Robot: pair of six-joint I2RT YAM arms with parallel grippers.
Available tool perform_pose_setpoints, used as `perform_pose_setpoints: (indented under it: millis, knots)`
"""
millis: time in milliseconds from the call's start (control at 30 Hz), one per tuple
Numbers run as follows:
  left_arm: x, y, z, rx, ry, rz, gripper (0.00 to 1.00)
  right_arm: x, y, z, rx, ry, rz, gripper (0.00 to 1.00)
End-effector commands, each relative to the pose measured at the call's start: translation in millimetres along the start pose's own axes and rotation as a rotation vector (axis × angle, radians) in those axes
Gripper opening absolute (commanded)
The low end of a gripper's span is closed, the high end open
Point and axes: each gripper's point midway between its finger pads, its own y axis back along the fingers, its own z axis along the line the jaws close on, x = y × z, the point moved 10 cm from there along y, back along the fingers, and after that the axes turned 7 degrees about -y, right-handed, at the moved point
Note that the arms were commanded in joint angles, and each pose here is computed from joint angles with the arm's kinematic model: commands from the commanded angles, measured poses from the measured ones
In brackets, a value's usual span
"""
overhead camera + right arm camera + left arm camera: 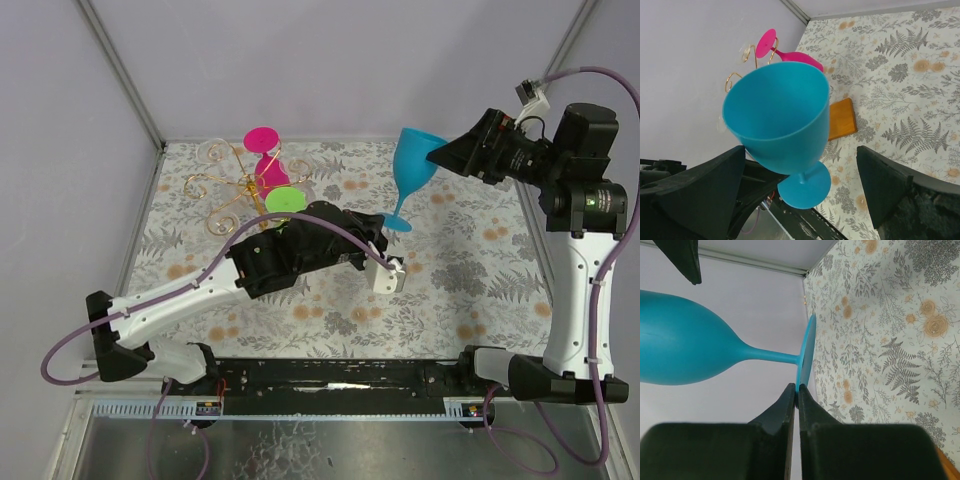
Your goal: Take the wine glass off the wine glass rack
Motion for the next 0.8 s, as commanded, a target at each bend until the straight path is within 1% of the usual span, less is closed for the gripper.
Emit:
perform_pose_setpoints:
  millis: [0,233,400,500,767]
  knots:
    - [-10.1,-9.1,10.6,-0.072,-0.029,-0.06,0.0,-0.2,3.5,7.8,-0.07,0.029,0.031,0.99]
    - [-14.8,-20.5,1.2,-0.035,-0.022,-0.079,0.0,-0.7,1.6,10.2,-0.131,0.017,0.051,0.99]
    - [-15.8,-26.4,2.6,-0.04,-0.02,-0.087,0.0,4.1,-2.8,2.5,-0.139,-0.021,0.1,1.0]
    - [-17.0,-29.1,3.1,-0.043,-0.03,-0.095,0.0,7.6,-6.8,-5.6,-0.119,-0.043,0.133,1.0]
    - [-20.7,-33.6,5.0,-0.043,-0.037,-0.107,0.0,10.6,-13.8,-20.2,-0.055,-0.062,0.134,1.0]
